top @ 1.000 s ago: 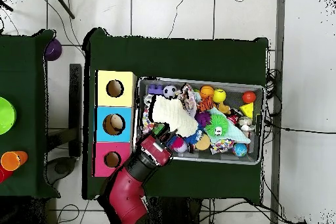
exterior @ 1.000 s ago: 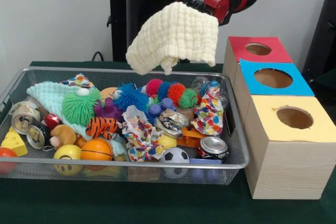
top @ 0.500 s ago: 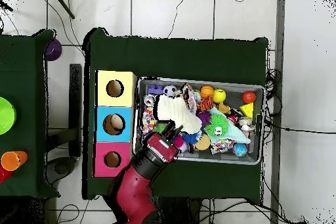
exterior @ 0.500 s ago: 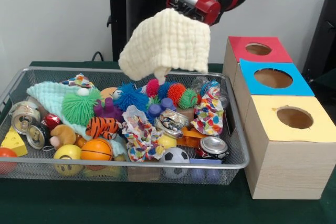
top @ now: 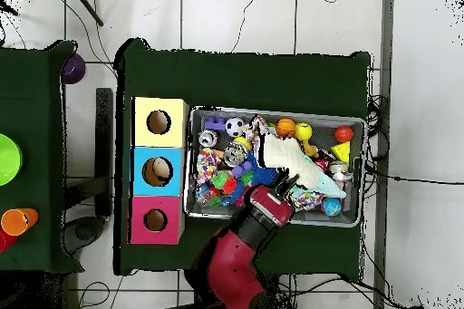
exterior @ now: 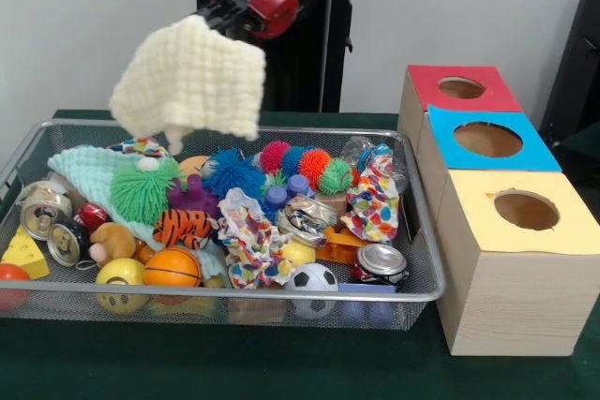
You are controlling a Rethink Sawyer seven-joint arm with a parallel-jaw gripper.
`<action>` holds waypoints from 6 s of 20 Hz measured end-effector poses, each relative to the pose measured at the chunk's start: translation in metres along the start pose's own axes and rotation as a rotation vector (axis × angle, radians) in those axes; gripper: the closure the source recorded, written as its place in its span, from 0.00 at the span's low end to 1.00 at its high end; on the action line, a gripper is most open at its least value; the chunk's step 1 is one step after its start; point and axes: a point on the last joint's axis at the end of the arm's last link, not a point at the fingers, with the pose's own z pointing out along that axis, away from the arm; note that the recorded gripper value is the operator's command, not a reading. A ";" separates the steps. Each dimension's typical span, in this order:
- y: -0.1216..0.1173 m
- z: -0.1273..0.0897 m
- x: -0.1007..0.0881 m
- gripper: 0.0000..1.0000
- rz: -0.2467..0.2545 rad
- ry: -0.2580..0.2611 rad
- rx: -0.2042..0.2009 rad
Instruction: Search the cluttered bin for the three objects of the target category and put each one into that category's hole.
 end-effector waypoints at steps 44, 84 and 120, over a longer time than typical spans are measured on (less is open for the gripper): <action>-0.040 0.054 -0.010 0.00 0.006 0.079 -0.221; 0.072 0.129 -0.044 0.00 0.121 0.312 -1.009; 0.067 0.093 0.031 0.00 0.246 0.640 -0.631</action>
